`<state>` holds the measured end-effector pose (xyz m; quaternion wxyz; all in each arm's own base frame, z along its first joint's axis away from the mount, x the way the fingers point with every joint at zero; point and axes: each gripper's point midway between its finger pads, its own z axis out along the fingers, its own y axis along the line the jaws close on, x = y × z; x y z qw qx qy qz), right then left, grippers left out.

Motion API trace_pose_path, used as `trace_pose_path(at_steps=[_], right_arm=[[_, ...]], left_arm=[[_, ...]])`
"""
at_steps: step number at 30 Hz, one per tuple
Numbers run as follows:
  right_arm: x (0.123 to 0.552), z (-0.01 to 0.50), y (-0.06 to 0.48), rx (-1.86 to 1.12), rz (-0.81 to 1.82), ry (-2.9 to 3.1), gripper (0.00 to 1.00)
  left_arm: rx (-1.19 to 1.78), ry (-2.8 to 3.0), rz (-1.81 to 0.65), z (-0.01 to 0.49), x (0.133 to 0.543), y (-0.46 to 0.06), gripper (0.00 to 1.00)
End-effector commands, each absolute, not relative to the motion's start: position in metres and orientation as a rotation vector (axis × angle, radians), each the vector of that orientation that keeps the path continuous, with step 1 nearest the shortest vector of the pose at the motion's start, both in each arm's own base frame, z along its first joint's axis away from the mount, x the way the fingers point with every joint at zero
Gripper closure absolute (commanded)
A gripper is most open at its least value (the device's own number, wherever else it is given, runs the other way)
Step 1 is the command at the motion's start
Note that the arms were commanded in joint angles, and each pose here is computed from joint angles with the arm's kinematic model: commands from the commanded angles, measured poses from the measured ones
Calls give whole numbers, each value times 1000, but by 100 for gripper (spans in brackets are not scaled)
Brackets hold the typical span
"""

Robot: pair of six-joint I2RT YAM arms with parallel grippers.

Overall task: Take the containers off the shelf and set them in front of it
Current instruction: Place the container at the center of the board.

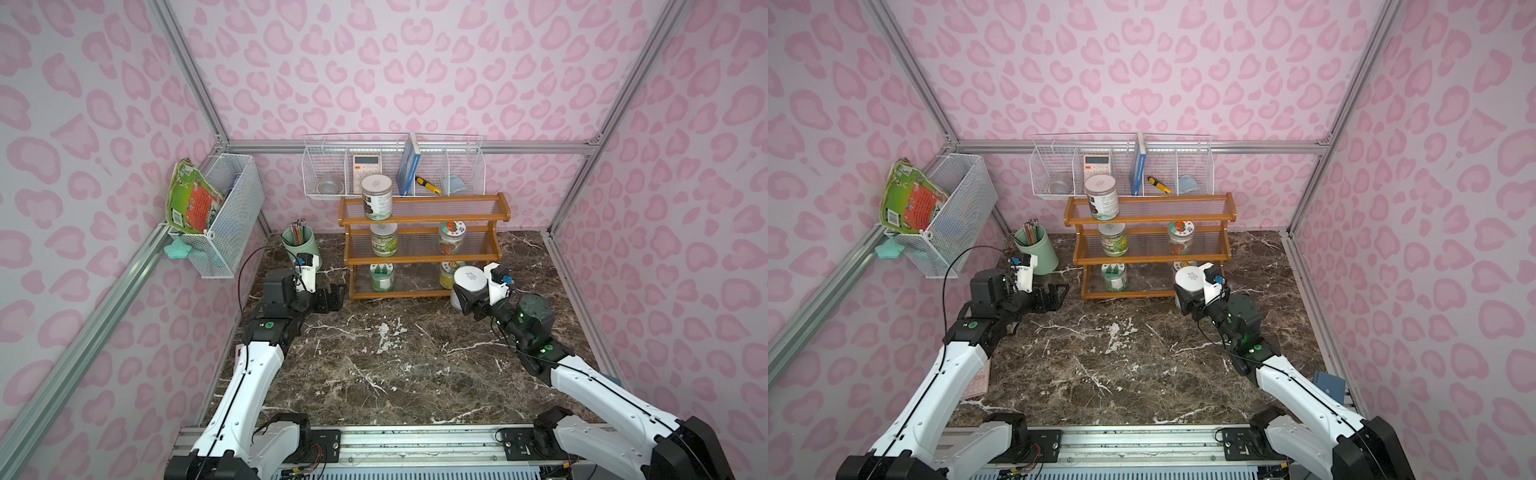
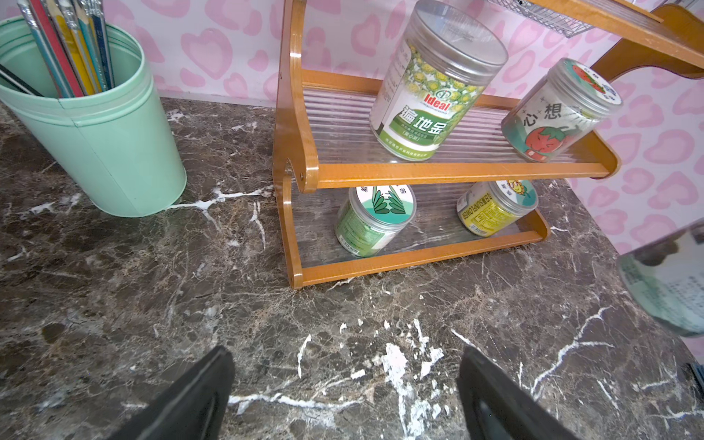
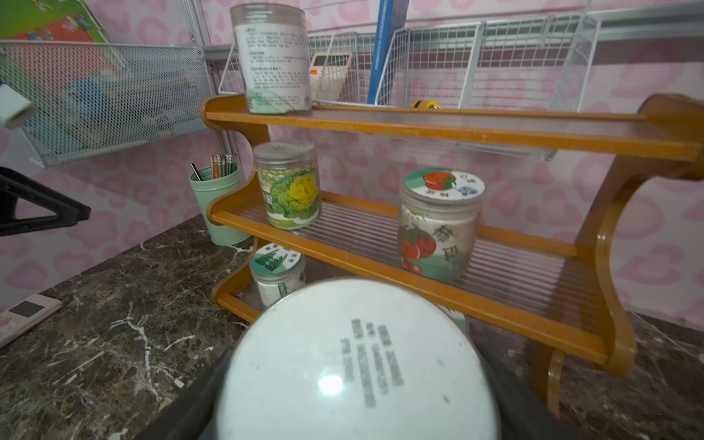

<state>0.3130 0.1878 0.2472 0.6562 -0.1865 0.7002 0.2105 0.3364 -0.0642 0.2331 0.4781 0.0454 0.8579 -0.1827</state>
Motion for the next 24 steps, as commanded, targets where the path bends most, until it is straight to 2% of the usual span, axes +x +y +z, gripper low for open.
trace_pose_path(at_steps=[1, 10, 24], right_arm=[[315, 256, 174, -314, 452, 1499, 36], [328, 194, 160, -242, 364, 1613, 40], [361, 154, 142, -93, 235, 1685, 40]], left_arm=[[119, 2091, -445, 234, 336, -65, 5], [119, 2091, -439, 233, 336, -65, 5], [120, 2090, -421, 233, 336, -64, 5]])
